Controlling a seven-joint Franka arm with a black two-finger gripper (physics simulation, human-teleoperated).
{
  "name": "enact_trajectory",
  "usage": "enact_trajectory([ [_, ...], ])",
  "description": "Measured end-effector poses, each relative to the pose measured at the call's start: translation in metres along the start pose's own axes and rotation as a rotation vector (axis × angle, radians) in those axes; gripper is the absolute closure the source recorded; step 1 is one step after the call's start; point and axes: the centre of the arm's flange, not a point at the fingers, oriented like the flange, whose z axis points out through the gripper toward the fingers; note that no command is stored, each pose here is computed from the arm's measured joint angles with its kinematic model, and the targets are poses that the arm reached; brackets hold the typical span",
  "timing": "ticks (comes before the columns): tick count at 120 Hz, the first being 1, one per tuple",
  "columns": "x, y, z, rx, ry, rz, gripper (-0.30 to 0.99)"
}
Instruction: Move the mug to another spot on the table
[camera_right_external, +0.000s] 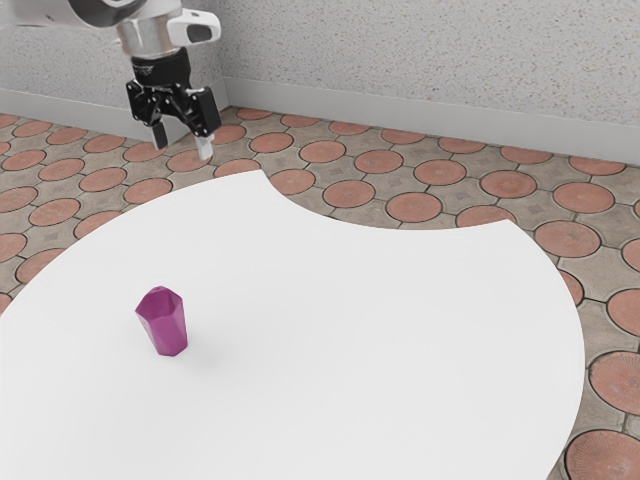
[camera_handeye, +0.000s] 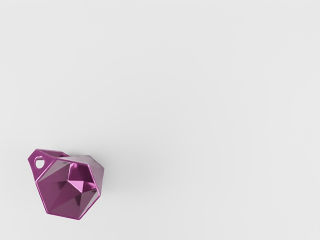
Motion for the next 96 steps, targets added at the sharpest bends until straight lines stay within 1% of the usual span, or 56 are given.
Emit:
enact_trajectory([
  [24,-0.001,-0.008,0.0,-0.012,-0.001,-0.015,0.0],
  [32,0.0,-0.011,0.001,-0.025,-0.002,-0.024,0.0],
  [38,0.0,-0.021,0.002,-0.033,-0.002,-0.047,0.0],
  [44,0.0,-0.04,0.005,-0.038,-0.005,-0.093,0.0],
  [58,0.011,-0.101,0.043,-0.035,-0.06,-0.242,0.0],
  [72,0.028,-0.126,0.09,-0.04,-0.126,-0.338,0.0],
  [96,0.036,-0.167,0.163,-0.11,-0.218,-0.493,0.0],
])
